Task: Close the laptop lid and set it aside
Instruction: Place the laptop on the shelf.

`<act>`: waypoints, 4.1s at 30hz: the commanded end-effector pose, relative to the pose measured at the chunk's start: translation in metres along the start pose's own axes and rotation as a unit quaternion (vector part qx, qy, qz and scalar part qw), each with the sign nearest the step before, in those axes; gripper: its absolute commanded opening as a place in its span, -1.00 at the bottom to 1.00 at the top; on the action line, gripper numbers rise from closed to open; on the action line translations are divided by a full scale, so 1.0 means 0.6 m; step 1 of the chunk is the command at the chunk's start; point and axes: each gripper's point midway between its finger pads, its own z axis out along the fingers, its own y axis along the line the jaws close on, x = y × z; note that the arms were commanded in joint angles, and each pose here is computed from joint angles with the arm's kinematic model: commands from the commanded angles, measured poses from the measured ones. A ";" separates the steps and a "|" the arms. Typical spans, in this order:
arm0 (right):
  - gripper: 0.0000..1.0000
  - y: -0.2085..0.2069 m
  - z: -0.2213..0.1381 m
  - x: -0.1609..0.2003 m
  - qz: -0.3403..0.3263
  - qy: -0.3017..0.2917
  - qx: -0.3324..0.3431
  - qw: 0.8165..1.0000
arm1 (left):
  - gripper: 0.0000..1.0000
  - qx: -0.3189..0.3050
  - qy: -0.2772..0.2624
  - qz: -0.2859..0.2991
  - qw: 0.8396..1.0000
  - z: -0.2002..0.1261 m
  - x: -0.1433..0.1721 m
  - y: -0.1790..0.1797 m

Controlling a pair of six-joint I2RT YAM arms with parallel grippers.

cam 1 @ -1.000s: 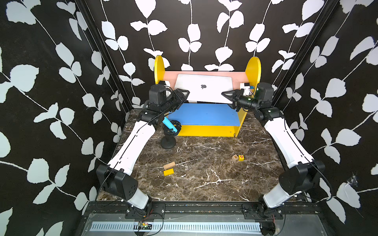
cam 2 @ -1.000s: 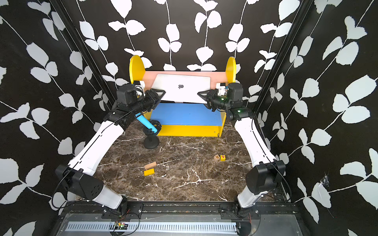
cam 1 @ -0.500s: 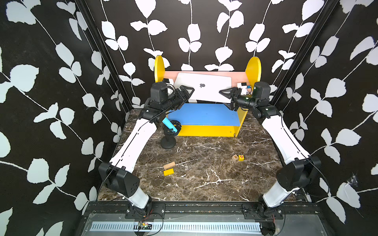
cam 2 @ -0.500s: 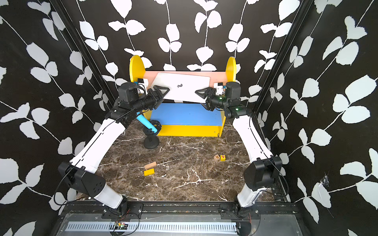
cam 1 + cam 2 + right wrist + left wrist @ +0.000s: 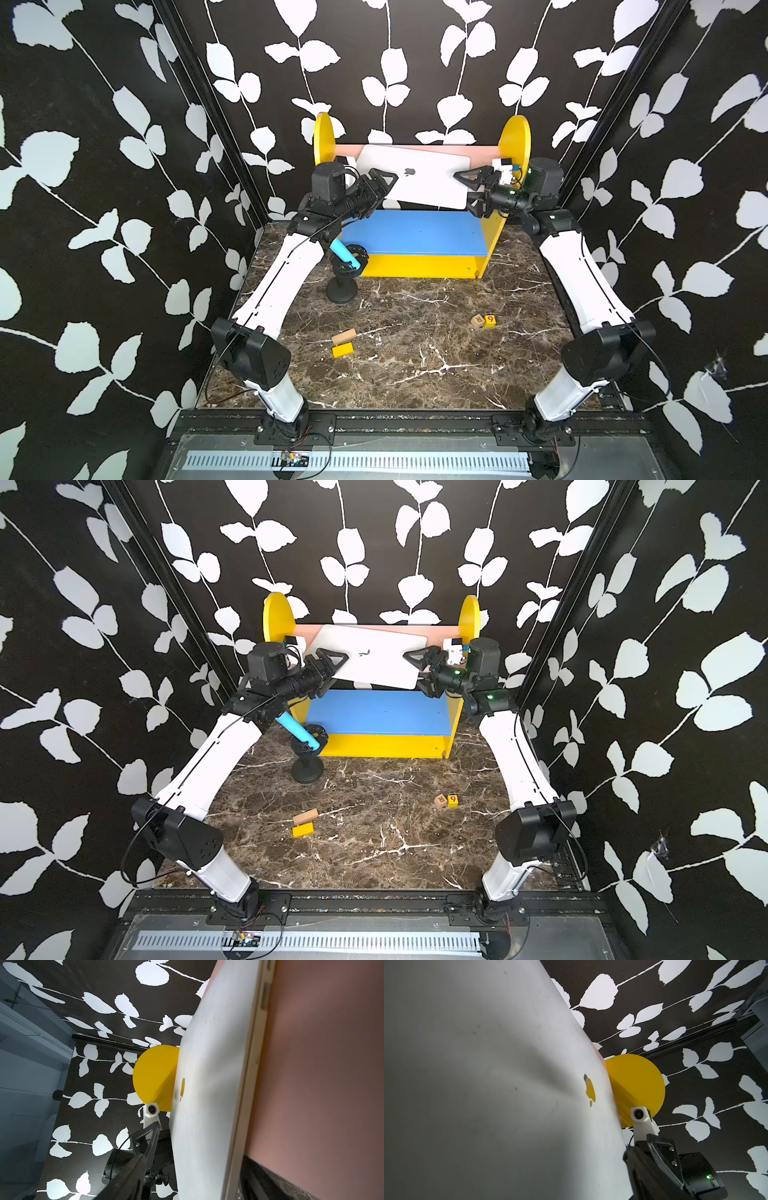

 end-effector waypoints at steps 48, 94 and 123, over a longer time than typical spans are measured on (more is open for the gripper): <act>-0.38 0.059 0.030 0.061 -0.018 0.027 -0.029 0.999 | 0.63 0.052 -0.021 0.018 0.998 -0.018 -0.019 -0.059; -0.39 0.111 -0.065 0.106 -0.142 0.074 0.018 0.987 | 0.62 0.040 0.072 0.091 0.992 -0.076 0.013 -0.066; -0.84 0.033 0.022 0.181 -0.183 0.164 0.094 0.965 | -1.00 0.042 0.137 0.138 0.980 -0.079 0.042 -0.040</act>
